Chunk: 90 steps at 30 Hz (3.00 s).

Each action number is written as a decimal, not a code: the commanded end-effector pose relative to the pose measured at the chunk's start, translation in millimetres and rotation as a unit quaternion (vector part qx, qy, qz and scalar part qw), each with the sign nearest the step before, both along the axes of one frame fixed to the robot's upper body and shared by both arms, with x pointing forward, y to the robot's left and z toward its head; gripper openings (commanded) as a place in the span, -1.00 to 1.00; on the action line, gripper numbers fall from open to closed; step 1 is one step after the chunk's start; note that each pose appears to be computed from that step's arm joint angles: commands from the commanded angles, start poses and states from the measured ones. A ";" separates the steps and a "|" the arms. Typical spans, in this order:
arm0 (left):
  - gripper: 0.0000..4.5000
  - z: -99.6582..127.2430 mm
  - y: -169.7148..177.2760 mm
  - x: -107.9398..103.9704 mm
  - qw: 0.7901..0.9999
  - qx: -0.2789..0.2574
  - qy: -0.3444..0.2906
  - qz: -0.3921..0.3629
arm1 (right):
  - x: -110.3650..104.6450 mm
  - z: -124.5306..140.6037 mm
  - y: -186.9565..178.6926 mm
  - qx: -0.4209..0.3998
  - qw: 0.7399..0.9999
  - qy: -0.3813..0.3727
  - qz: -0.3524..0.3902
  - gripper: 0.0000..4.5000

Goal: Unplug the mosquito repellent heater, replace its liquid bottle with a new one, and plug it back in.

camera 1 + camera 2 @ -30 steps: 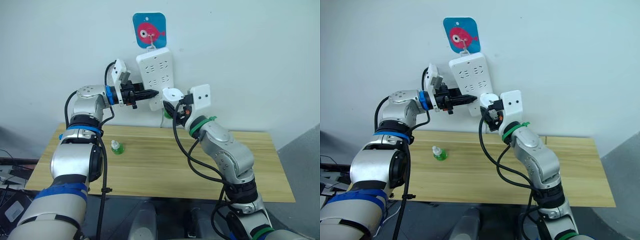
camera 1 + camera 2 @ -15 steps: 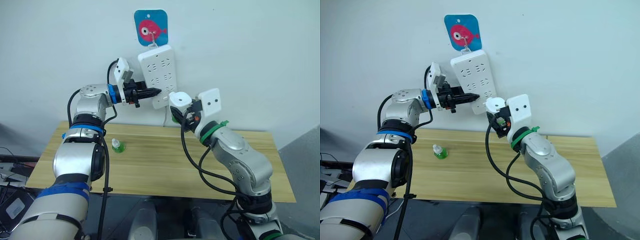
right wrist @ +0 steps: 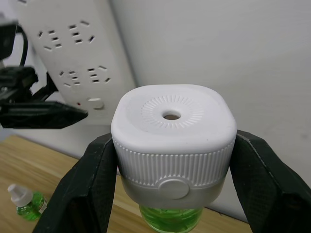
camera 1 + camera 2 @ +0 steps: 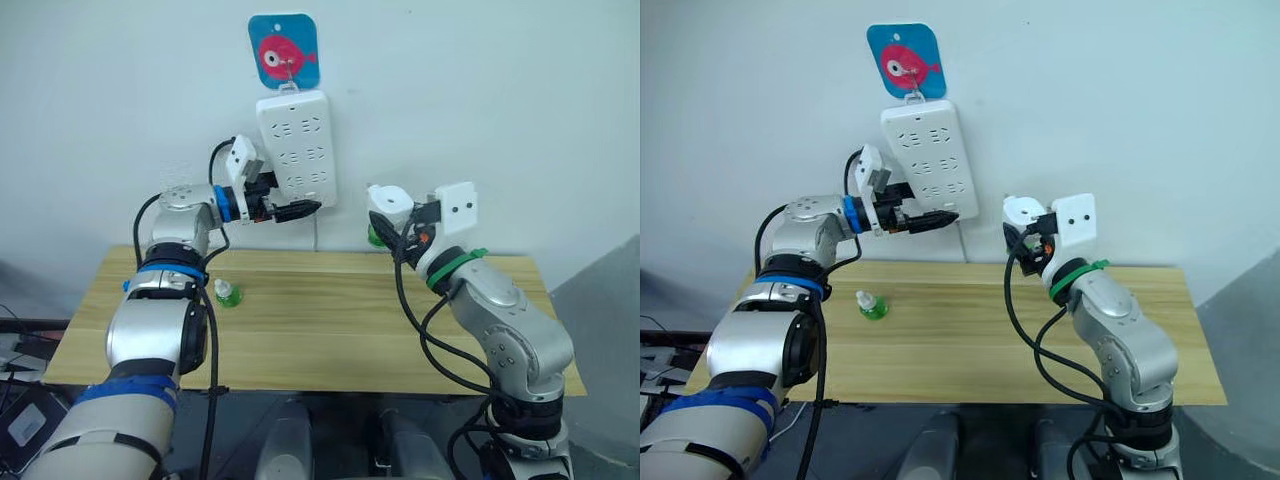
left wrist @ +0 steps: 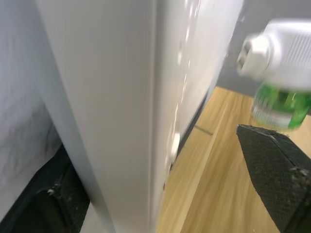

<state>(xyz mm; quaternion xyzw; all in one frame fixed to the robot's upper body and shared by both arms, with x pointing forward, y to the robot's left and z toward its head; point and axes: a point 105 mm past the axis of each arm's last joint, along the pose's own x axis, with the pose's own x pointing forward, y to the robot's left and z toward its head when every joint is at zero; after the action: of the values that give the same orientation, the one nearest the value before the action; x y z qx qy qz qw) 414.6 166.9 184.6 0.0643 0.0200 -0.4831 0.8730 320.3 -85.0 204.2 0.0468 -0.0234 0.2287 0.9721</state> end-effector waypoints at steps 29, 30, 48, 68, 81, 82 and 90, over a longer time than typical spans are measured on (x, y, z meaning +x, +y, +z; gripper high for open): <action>0.99 6.8 -133.0 -117.4 0.980 -0.126 -0.150 -0.021 | -10.6 15.0 -42.6 0.401 0.896 0.165 0.093 0.30; 0.99 7.1 -136.5 -115.9 0.979 -0.131 -0.154 -0.018 | -13.8 17.8 -41.0 0.409 0.892 0.168 0.100 0.30; 0.91 8.6 -160.3 -108.4 0.971 -0.163 -0.174 -0.017 | -31.3 27.4 -32.9 0.424 0.877 0.193 0.115 0.30; 0.01 13.1 -165.8 -116.1 0.969 -0.153 -0.186 -0.052 | -37.3 20.1 -27.2 0.406 0.881 0.206 0.129 0.62; 0.01 -9.5 -152.9 -136.8 0.937 -0.051 -0.219 -0.267 | -66.8 1.8 -52.5 0.228 0.869 0.297 0.323 1.00; 0.01 -10.8 -152.5 -137.9 0.934 -0.047 -0.220 -0.278 | -70.8 2.8 -56.0 0.215 0.860 0.311 0.342 1.00; 0.01 -14.6 -151.0 -143.2 0.924 -0.043 -0.230 -0.303 | -87.0 9.4 -72.0 0.179 0.812 0.384 0.401 1.00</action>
<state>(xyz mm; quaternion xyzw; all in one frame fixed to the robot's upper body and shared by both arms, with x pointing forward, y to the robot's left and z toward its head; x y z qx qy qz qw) 273.0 15.2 166.9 0.1387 -0.2106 -0.7001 0.6680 241.7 -161.3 203.1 0.3086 0.3364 0.5188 0.7229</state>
